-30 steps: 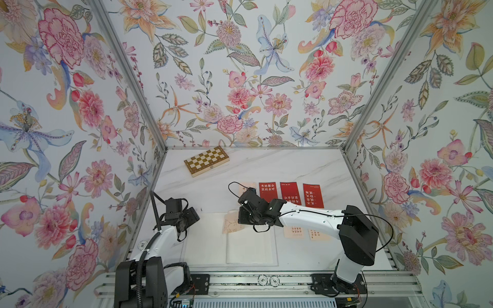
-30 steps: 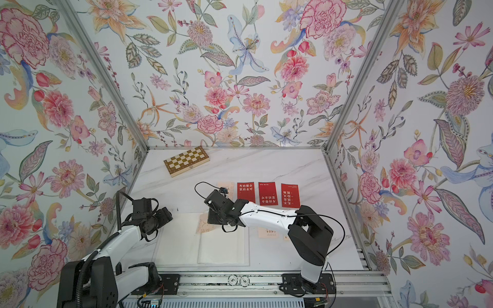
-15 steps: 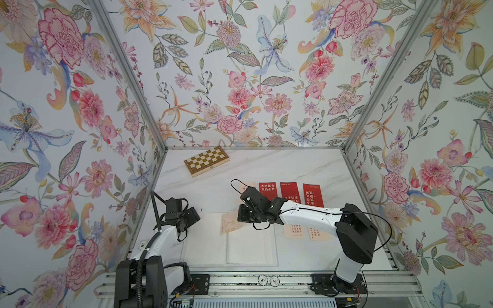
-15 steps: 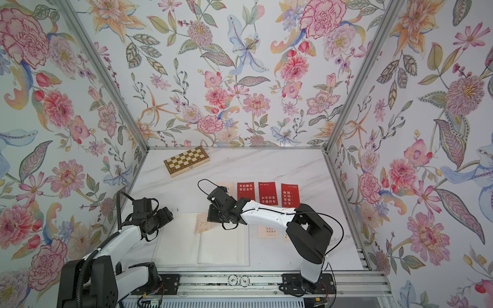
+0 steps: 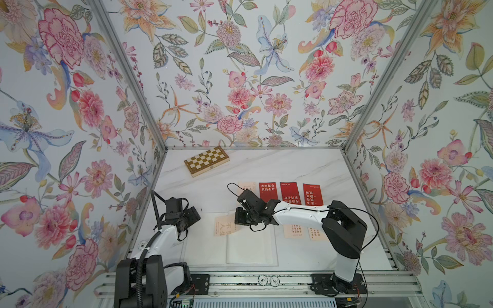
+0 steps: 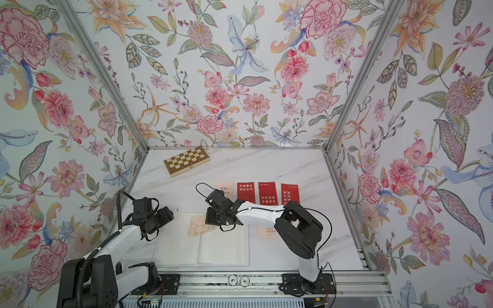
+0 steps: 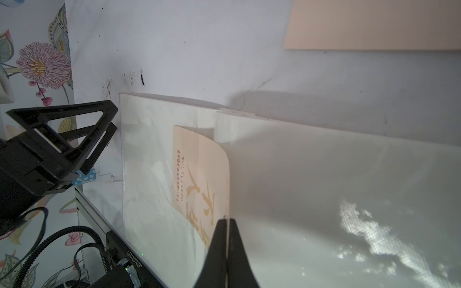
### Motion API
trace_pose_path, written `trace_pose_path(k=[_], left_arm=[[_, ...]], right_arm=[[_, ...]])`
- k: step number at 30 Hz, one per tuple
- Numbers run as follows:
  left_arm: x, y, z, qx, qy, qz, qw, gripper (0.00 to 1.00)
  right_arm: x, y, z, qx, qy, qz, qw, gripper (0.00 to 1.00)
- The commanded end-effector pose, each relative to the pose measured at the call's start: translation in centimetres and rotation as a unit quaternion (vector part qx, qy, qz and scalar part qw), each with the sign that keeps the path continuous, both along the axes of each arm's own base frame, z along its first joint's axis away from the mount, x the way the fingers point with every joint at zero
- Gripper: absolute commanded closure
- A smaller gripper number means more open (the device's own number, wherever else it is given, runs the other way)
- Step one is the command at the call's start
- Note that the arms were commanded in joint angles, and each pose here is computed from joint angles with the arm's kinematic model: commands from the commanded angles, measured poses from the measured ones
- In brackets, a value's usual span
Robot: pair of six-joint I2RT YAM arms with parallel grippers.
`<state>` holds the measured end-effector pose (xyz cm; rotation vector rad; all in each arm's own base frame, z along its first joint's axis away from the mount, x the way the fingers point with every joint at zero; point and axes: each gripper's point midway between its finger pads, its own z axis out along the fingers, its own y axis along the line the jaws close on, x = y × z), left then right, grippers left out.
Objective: Place the photos into the photo albums
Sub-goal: Insert the photo into the photo album.
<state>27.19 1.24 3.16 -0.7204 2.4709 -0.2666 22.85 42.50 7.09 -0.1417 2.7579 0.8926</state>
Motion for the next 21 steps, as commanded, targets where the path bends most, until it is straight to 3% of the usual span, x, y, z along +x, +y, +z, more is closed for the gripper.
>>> trace_pose_path(k=[1, 9, 13, 21], left_arm=[[-1.1, -1.0, -1.1, -0.014, 0.019, -0.008, 1.0, 0.18], [-1.2, -1.5, -1.0, -0.017, 0.019, -0.013, 1.0, 0.18], [-1.3, -1.6, -1.0, -0.017, 0.019, -0.014, 1.0, 0.18], [-1.2, -1.6, -0.7, -0.014, 0.016, -0.014, 1.0, 0.19]], right_arm=[[0.0, 1.2, -0.5, 0.009, 0.007, 0.014, 1.0, 1.0], [0.8, 2.6, -1.2, 0.01, 0.009, 0.011, 1.0, 0.99], [0.9, 3.5, -1.7, 0.013, 0.016, 0.017, 1.0, 0.93], [0.0, 3.0, -2.8, 0.004, 0.032, 0.024, 0.999, 0.62]])
